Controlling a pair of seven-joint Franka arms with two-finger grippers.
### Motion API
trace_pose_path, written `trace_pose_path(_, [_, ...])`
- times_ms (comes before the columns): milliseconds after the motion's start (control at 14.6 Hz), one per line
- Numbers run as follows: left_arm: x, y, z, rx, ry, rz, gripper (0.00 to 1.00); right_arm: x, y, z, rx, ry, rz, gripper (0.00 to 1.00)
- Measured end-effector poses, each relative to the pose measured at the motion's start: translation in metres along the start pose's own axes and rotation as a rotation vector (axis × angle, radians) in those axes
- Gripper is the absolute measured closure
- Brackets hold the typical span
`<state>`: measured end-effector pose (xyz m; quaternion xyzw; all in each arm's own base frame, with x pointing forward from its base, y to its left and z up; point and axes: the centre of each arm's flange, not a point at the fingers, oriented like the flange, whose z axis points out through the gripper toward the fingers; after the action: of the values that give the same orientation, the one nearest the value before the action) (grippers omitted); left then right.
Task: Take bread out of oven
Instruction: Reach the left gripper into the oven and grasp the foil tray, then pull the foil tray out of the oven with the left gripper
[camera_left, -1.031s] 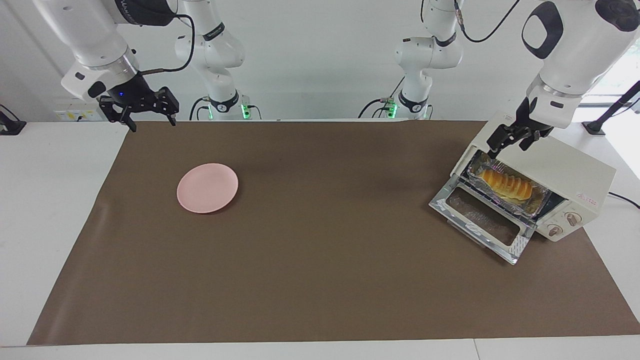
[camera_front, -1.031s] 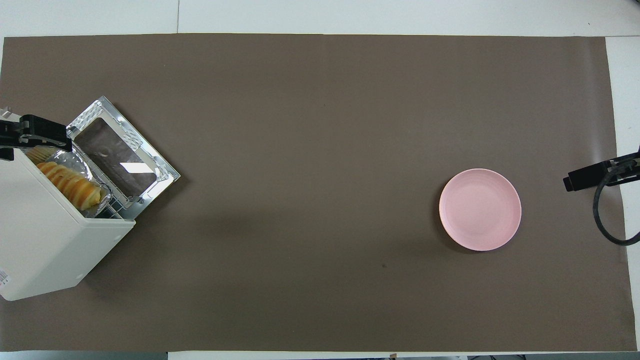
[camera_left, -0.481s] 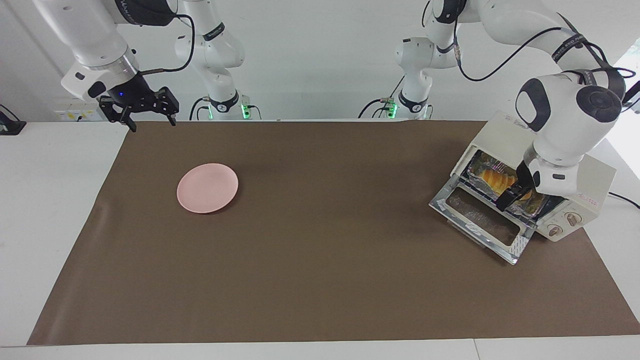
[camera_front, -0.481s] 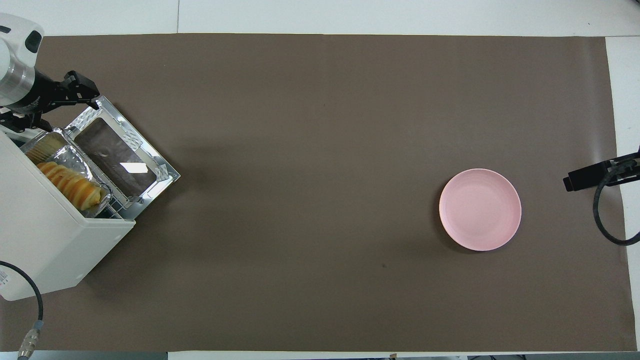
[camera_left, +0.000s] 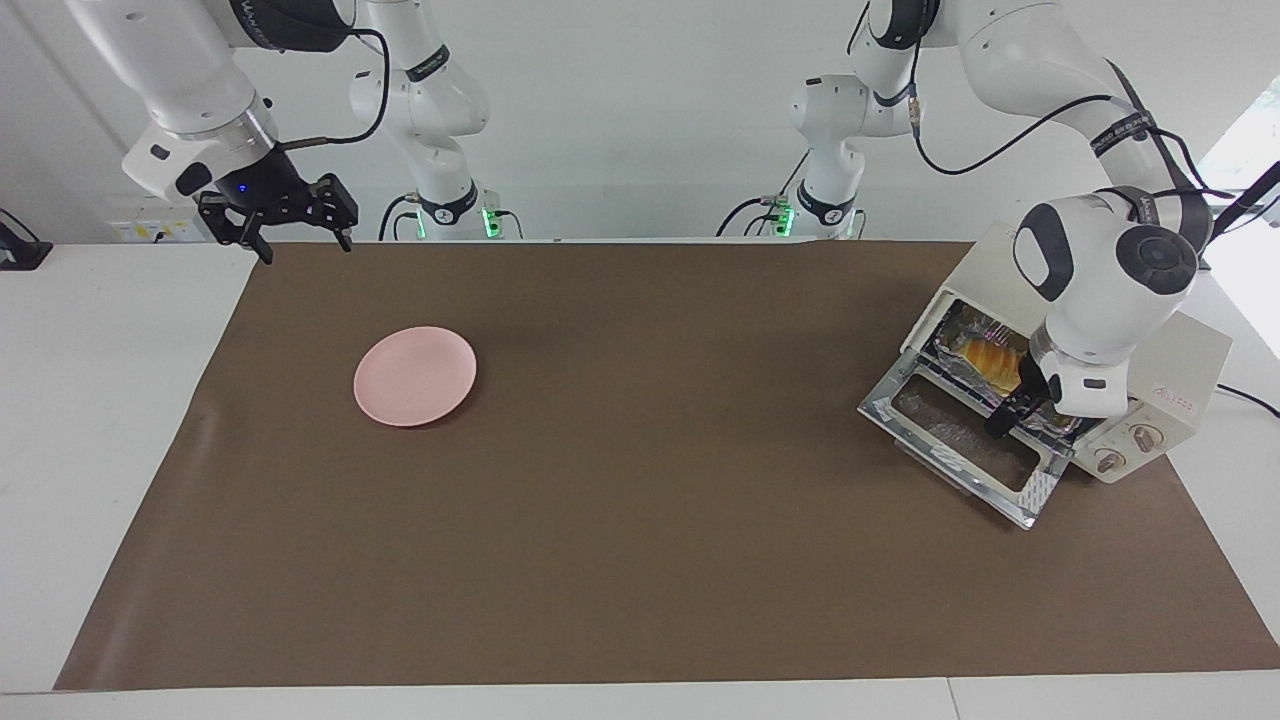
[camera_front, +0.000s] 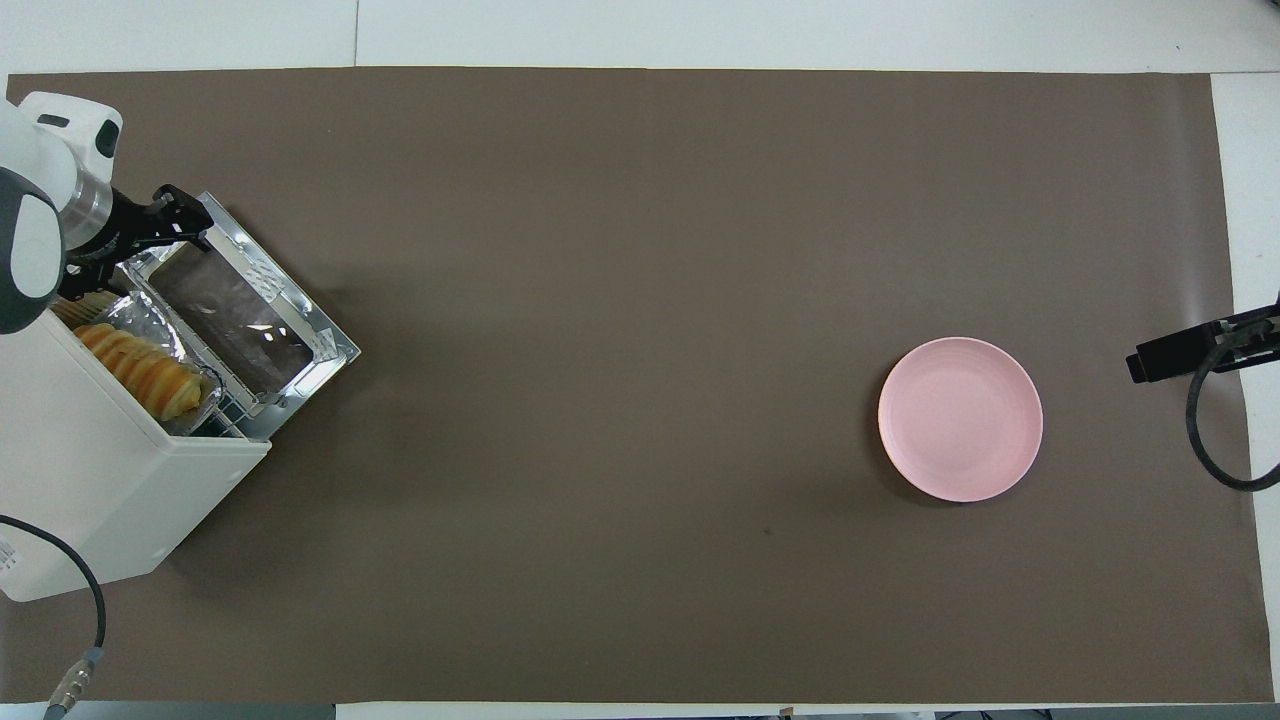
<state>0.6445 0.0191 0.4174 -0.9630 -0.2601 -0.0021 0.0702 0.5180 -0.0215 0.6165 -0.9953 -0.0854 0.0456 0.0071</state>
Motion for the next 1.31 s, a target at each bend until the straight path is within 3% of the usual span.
trace_pose_path(412, [-0.009,-0.003,0.029,0.004,-0.008,0.001,0.04,0.000,0.000,0.000,0.000,0.000,0.000,0.00])
trace_pose_path(962, [-0.014,-0.017,0.039,0.007,-0.019,-0.012,0.95,0.000,0.000,0.000,0.000,0.000,0.000,0.00])
trace_pose_path(1305, [-0.031,0.049,-0.015,-0.023,0.033,0.088,0.98,0.000,0.000,0.000,0.000,0.000,0.000,0.00])
